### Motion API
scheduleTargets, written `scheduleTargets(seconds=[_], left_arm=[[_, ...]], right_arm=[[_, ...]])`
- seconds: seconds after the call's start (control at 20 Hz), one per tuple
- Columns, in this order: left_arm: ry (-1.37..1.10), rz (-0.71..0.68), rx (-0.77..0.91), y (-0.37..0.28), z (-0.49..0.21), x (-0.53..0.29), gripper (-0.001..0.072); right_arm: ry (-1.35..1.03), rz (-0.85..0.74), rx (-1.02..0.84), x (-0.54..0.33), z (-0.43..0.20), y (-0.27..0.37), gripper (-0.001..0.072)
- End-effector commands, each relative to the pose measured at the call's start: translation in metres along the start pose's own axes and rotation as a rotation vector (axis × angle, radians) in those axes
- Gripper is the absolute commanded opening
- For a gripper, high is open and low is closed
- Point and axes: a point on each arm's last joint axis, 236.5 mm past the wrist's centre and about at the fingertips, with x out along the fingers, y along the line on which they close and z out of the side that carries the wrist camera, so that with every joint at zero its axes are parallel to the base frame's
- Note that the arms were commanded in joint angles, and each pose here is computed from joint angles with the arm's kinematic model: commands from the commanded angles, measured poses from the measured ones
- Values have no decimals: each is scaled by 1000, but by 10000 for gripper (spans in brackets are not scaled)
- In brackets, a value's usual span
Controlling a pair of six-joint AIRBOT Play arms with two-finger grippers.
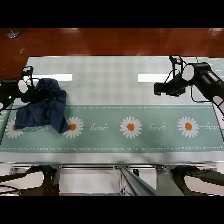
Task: Fold the shirts.
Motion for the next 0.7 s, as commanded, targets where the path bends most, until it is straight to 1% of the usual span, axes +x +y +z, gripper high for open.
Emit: scheduleTargets(seconds=[0.0, 0.1, 0.2, 0.3, 0.35, 0.45, 0.65], left_arm=[[130, -86, 28, -19, -7, -20, 30], [-41, -174, 21, -38, 46, -73, 30], [-276, -275, 12, -57, 100, -151, 30], [-492, -360, 8, -68, 132, -237, 30], [-583, -394, 9, -72, 140, -280, 30], [-742, -464, 64, -83, 142, -356, 30], [-1012, -589, 136, -107, 124, -488, 30]], right_arm=[[35, 12, 8, -2, -9, 3, 633], [56, 9, 6, -8, -15, 2, 633], [46, 12, -12, -21, -16, 3, 632], [-11, 24, -21, -44, -11, 5, 632], [-49, 32, -23, -58, -7, 7, 630], [-137, 50, -30, -92, -1, 10, 622], [-332, 89, -46, -169, 2, 14, 622]])
